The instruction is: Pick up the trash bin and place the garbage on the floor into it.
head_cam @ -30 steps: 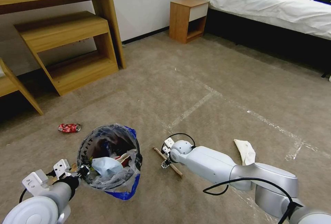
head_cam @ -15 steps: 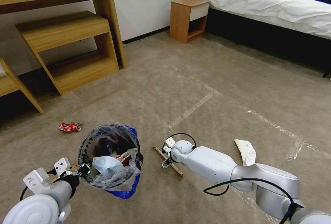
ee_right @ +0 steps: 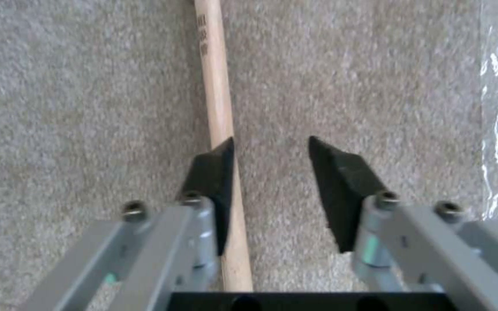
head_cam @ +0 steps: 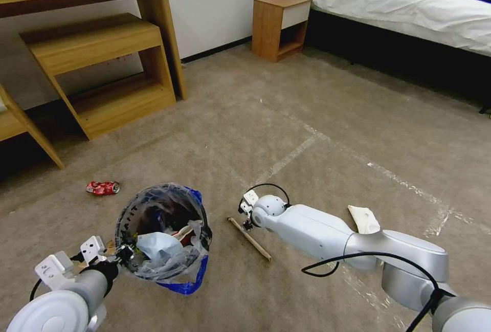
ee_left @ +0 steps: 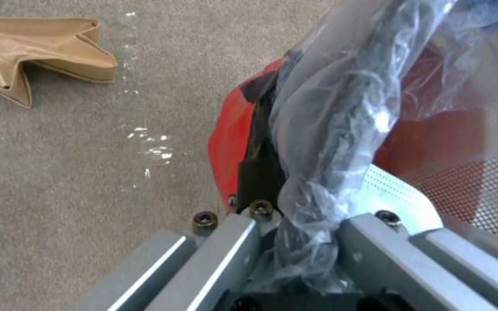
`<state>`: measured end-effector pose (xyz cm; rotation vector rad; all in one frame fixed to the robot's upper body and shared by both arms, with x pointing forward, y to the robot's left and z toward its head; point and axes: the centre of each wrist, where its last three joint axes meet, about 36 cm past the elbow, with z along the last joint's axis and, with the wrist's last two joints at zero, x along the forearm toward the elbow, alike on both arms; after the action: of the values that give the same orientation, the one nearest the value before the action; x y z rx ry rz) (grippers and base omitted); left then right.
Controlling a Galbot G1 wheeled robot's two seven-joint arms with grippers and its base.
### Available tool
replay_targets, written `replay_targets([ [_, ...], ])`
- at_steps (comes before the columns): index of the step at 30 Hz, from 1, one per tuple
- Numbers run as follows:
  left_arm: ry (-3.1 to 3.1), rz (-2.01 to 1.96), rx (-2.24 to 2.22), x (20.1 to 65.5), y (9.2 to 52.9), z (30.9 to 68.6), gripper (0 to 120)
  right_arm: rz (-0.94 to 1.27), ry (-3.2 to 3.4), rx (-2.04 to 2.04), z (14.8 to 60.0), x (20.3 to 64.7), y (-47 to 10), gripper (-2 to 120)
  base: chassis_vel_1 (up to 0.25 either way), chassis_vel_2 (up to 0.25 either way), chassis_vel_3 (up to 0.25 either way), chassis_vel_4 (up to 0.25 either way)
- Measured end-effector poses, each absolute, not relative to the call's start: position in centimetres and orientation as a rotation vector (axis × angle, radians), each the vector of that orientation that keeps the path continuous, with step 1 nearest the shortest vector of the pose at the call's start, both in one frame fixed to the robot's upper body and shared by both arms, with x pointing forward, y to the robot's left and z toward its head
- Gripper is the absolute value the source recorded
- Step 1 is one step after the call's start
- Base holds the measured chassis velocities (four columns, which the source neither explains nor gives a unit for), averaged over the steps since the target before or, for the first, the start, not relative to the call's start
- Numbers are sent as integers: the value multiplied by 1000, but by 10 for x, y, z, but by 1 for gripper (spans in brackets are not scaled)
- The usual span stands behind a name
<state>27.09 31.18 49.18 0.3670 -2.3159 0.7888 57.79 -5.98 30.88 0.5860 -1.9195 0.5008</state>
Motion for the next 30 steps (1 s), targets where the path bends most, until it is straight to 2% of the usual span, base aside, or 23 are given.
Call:
replay_targets([
  [2,-2316,788,367,271,312,492,0,500,-1919,587,308,577,-60,30,0,0,0,0],
  [4,-2313,785,373,271,312,490,0,493,-1908,591,303,572,-61,16,0,0,0,0],
  [5,-2313,785,373,271,312,490,0,493,-1908,591,303,572,-61,16,0,0,0,0],
  [8,-2308,786,374,273,312,488,0,481,-1906,601,303,570,-61,3,0,0,0,0],
  [10,-2307,787,373,274,312,487,0,477,-1905,608,304,569,-61,0,0,0,0,0],
  [20,-2313,781,371,275,313,489,0,473,-1903,627,305,569,-59,0,0,0,0,0],
  [23,-2313,780,371,275,314,489,0,476,-1905,628,305,569,-58,6,0,0,0,0],
  [24,-2312,781,371,275,313,489,0,476,-1905,631,305,569,-58,13,0,0,0,0],
  [28,-2309,781,373,274,313,488,0,468,-1907,634,305,570,-58,24,0,0,0,0],
  [30,-2306,780,376,273,313,487,0,468,-1906,633,304,570,-57,34,0,0,0,0],
])
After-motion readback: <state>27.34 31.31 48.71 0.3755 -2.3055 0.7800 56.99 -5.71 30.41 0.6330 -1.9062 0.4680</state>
